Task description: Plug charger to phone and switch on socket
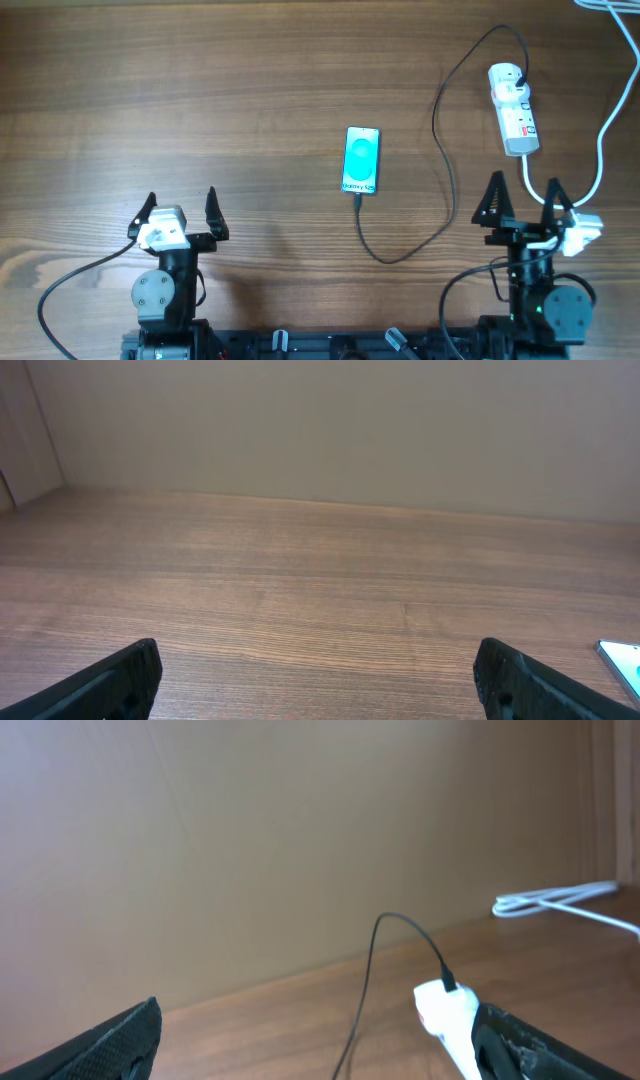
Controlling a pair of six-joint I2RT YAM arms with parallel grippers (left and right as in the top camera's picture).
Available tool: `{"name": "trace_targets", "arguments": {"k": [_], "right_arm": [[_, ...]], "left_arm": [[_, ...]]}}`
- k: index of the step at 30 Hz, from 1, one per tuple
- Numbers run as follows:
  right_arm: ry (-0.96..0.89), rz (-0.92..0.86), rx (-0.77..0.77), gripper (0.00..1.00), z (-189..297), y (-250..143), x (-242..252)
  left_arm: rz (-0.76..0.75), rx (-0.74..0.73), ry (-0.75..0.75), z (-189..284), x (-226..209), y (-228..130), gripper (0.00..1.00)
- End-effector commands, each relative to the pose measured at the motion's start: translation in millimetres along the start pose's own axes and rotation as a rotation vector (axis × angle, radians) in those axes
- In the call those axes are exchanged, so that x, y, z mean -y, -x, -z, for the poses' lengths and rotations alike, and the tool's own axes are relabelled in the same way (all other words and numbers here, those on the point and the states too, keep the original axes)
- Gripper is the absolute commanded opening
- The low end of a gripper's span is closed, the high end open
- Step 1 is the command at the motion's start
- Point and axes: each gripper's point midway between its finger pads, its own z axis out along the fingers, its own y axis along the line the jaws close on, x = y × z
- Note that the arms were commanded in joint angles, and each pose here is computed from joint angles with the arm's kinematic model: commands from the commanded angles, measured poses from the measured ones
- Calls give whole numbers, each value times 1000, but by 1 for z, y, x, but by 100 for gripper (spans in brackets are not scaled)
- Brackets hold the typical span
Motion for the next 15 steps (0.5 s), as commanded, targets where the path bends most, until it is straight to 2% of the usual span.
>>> {"name": "trace_targets", "arguments": {"k": [1,6,11,15], "right_arm": [[59,21,32,100,-4,-16,-2],[63,32,1,100,-6,-37,7],[-48,32,-127,100,-4,-69,31],[-43,74,-126,100,-4,-69,31]], "left_arm": [[-19,0,-7,0,1,-1,100],[-19,0,-7,0,1,-1,100],[-19,0,-7,0,1,-1,100],[-18,0,-7,0,1,-1,100]]}}
